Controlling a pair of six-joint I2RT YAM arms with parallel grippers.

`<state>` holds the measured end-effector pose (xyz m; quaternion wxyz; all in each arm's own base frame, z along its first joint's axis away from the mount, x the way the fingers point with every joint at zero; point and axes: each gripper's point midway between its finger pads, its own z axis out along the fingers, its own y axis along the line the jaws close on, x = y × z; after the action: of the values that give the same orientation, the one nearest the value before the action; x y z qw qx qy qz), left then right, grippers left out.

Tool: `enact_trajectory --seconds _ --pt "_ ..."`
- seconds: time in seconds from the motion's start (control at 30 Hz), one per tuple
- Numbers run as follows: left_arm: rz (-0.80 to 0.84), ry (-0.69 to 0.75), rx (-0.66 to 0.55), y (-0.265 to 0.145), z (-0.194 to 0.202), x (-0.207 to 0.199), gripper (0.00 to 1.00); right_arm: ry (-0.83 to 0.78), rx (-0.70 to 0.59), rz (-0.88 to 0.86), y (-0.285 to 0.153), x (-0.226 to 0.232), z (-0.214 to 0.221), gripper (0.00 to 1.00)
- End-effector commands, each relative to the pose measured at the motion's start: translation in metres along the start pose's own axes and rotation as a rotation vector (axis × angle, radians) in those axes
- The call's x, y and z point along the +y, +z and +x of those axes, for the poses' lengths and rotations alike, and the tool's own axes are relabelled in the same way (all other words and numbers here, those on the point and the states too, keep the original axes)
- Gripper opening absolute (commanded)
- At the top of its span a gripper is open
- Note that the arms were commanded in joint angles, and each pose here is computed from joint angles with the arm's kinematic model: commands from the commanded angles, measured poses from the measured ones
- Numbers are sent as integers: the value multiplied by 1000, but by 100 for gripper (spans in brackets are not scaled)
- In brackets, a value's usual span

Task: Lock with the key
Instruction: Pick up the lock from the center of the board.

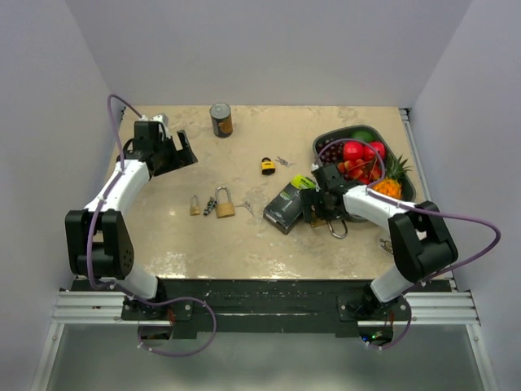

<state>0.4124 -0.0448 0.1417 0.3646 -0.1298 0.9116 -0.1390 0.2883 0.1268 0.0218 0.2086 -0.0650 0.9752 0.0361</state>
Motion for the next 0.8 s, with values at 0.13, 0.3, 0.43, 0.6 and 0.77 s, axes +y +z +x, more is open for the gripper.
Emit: enact_trajectory --seconds 0.13,0.3,0.43,0.6,0.77 --pt "27 6 -51 1 -25 -8 99 28 -24 37 11 0 7 91" --pt "32 12 -57 -1 -28 -9 99 33 -32 31 8 1 9 76" --pt "38 20 -64 -4 -30 -11 99 35 -51 30 0 2 3 48" --pt "54 43 -81 -14 -33 -15 99 45 -67 1 -24 6 -2 22" --pt "108 60 -102 -24 -31 -24 99 40 -146 -101 -62 20 -17 0"
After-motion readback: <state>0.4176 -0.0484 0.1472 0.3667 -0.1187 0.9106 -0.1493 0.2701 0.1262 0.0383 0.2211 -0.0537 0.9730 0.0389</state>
